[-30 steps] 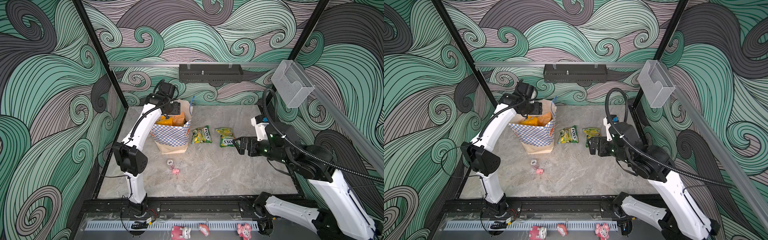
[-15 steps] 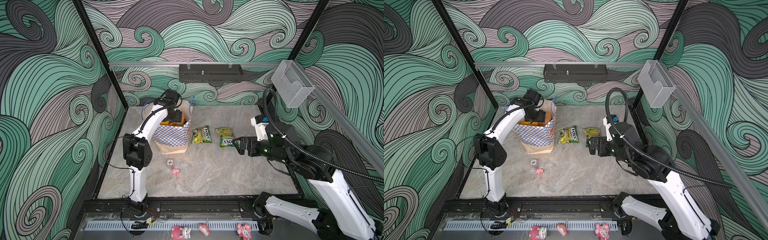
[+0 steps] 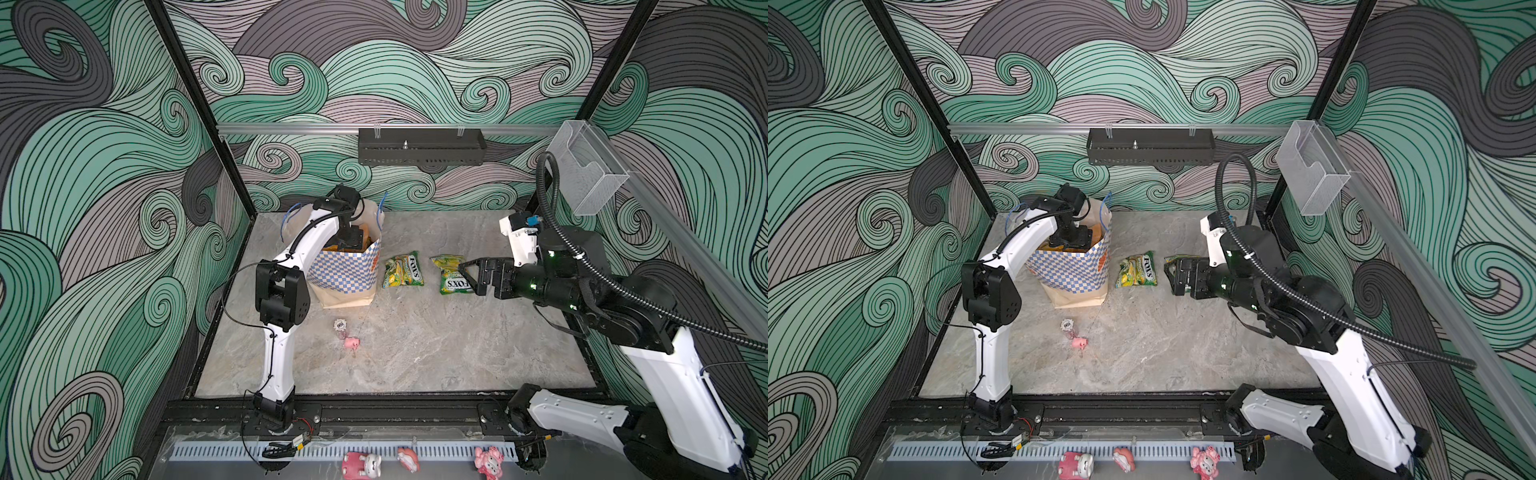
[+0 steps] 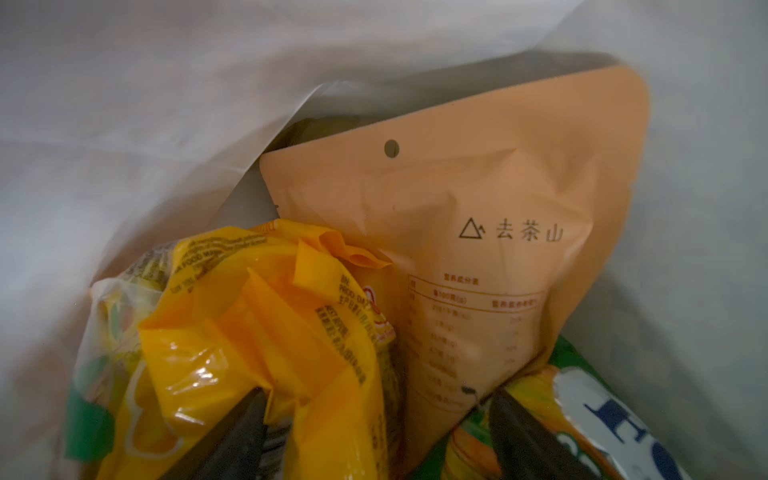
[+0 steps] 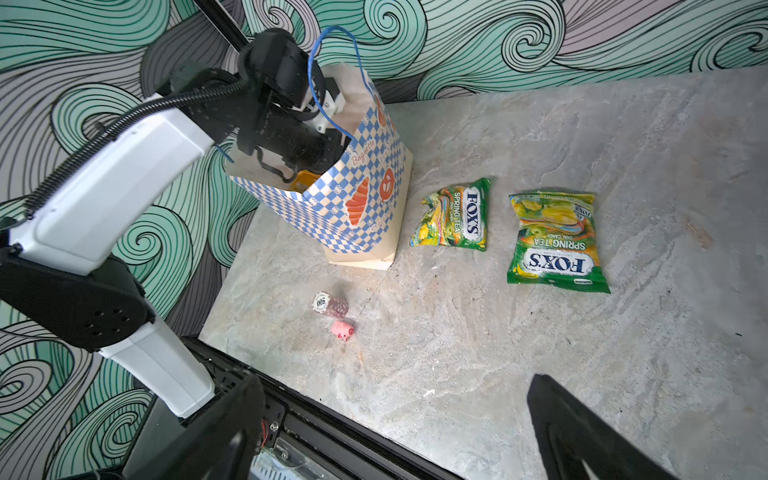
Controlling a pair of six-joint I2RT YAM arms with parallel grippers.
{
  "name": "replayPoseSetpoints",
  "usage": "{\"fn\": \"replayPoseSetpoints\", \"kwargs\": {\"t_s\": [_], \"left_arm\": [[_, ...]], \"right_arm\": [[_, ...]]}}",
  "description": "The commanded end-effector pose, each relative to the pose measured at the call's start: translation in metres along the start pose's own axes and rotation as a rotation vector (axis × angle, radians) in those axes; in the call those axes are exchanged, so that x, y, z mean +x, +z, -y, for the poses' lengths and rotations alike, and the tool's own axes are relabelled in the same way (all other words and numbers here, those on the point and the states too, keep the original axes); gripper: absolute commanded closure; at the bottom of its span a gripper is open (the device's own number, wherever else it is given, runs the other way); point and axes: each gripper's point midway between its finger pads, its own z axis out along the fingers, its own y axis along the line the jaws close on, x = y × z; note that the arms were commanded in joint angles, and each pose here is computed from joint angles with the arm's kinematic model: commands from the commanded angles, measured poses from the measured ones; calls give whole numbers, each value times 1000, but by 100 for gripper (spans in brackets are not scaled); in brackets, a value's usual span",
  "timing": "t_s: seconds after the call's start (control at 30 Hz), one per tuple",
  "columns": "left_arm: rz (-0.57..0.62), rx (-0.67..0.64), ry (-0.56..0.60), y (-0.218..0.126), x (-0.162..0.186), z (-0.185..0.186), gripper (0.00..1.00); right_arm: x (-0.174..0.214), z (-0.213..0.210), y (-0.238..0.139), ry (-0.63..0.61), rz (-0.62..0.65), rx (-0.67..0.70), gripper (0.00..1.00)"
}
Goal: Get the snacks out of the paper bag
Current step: 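Lower the left gripper into the bag onto the yellow snack bag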
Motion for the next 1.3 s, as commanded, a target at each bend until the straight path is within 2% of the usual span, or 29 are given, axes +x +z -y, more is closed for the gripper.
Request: {"fn": "replayPoseSetpoints", "kwargs": {"t_s": [0.0,0.2,0.5,1.13,1.27], "left_arm": [[-148,-35,4,28,35,-7,13],[-187,-71,16,47,45,-11,13],[-231,-90,33,66,60,-14,30],[-192,-59,41,49,49,-11,87],[-161,-48,35,38,41,-10,95]], "right_arm": [[-8,-13,0,-20,-3,-44,1],[-8,-22,7,-30,-31,-70,1],[-2,-16,6,-26,-29,-53,1],[-5,-15,2,-28,-9,-50,1],[-6,-15,1,-28,-5,-50,1]]}}
